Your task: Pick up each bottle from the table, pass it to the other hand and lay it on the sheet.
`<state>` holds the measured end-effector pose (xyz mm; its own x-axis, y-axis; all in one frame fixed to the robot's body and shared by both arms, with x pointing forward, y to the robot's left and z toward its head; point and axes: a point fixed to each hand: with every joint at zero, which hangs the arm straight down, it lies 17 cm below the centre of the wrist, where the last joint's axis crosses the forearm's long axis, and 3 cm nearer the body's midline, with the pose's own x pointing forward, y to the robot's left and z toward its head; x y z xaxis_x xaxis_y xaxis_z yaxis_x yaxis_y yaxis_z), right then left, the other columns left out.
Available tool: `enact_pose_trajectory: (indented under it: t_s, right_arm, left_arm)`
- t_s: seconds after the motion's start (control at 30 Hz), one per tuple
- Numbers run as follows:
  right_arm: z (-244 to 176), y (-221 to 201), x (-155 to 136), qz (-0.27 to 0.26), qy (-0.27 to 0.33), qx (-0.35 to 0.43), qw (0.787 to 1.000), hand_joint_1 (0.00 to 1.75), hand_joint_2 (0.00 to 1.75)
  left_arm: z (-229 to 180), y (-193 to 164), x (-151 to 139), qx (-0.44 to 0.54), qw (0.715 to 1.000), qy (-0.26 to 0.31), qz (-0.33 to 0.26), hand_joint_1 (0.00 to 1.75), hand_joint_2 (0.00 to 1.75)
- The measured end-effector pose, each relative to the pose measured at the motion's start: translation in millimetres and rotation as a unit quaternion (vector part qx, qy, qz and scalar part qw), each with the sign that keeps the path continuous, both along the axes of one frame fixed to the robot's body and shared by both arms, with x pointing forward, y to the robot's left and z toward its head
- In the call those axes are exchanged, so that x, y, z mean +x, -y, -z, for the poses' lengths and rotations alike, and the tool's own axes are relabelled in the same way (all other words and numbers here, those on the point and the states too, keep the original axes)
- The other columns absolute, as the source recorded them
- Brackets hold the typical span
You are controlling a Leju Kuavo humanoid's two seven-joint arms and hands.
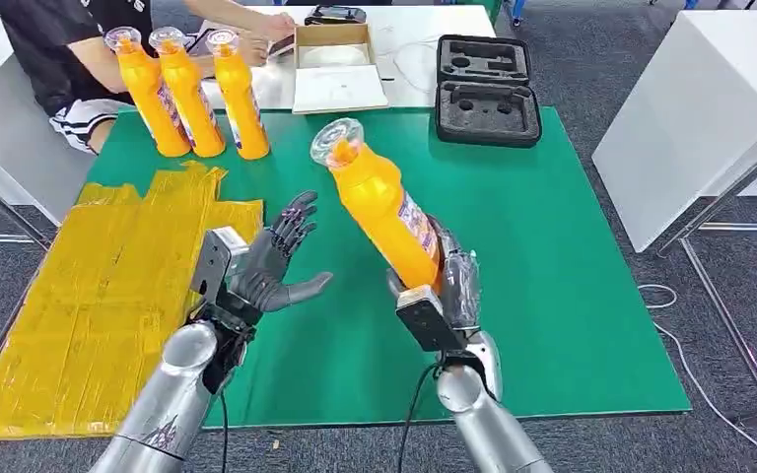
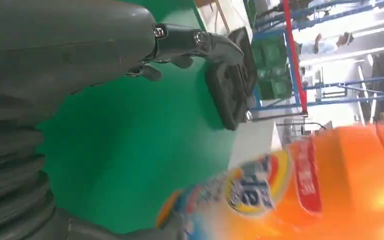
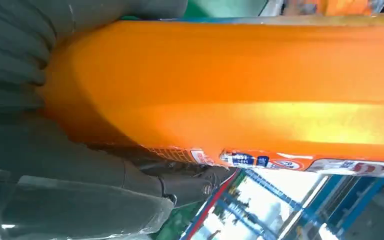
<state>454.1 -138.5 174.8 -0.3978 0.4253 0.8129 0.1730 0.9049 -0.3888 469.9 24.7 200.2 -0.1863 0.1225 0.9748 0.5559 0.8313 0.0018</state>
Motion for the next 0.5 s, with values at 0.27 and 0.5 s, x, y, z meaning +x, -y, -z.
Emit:
enact_pose_trajectory:
  t_s: [0.27, 0.5]
  right_arm:
    - [7, -53, -3, -0.070, 0.001, -0.025, 0.997, 1.75, 1.75]
    - [17, -73, -7, -0.094, -0.009, -0.037, 0.995, 1.75, 1.75]
  left_arm:
    - [-6, 14, -5, -0.012, 1.000, -0.003, 0.014, 0.00, 1.75]
    - [-5, 18, -7, -0.010, 1.000, -0.004, 0.017, 0.00, 1.75]
